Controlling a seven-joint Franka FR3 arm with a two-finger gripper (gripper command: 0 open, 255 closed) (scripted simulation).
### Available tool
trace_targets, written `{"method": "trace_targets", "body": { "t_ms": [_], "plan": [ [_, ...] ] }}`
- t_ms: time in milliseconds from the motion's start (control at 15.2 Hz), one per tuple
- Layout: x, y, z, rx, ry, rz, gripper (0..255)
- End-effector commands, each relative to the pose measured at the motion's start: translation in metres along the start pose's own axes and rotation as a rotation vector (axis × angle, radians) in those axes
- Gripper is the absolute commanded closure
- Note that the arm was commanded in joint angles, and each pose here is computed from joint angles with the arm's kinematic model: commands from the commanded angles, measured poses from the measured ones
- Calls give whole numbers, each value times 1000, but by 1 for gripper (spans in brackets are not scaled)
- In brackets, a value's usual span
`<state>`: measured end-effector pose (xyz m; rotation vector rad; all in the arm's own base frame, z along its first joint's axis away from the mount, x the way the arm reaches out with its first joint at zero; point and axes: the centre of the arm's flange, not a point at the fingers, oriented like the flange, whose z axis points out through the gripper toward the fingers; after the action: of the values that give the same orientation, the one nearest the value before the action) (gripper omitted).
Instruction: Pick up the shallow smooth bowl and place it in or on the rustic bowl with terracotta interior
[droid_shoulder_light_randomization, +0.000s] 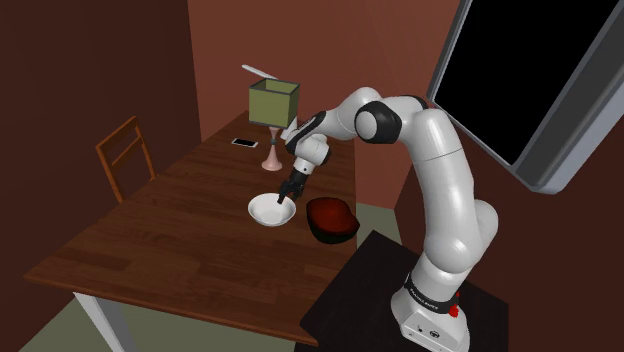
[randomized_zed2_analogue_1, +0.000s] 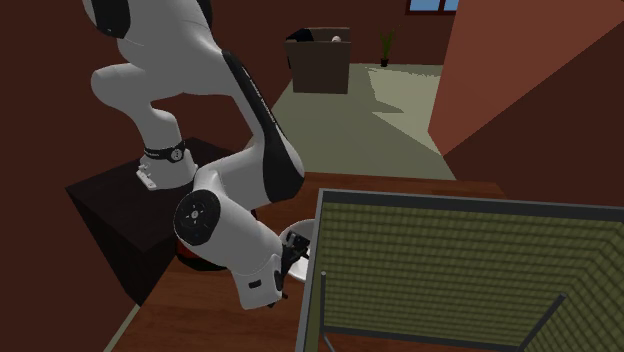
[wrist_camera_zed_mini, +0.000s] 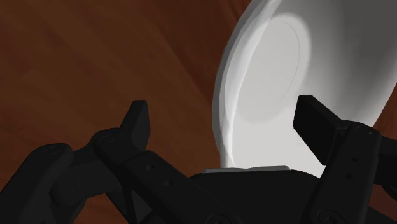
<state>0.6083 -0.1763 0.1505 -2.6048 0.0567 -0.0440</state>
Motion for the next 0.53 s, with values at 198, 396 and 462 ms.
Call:
{"method": "trace_targets", "body": {
  "t_ms": [198, 396, 462],
  "plan": [
    [0, 0, 0, 0, 0, 0, 0],
    [0, 0, 0, 0, 0, 0, 255],
    [0, 0, 0, 0, 0, 0, 255]
  ]
}}
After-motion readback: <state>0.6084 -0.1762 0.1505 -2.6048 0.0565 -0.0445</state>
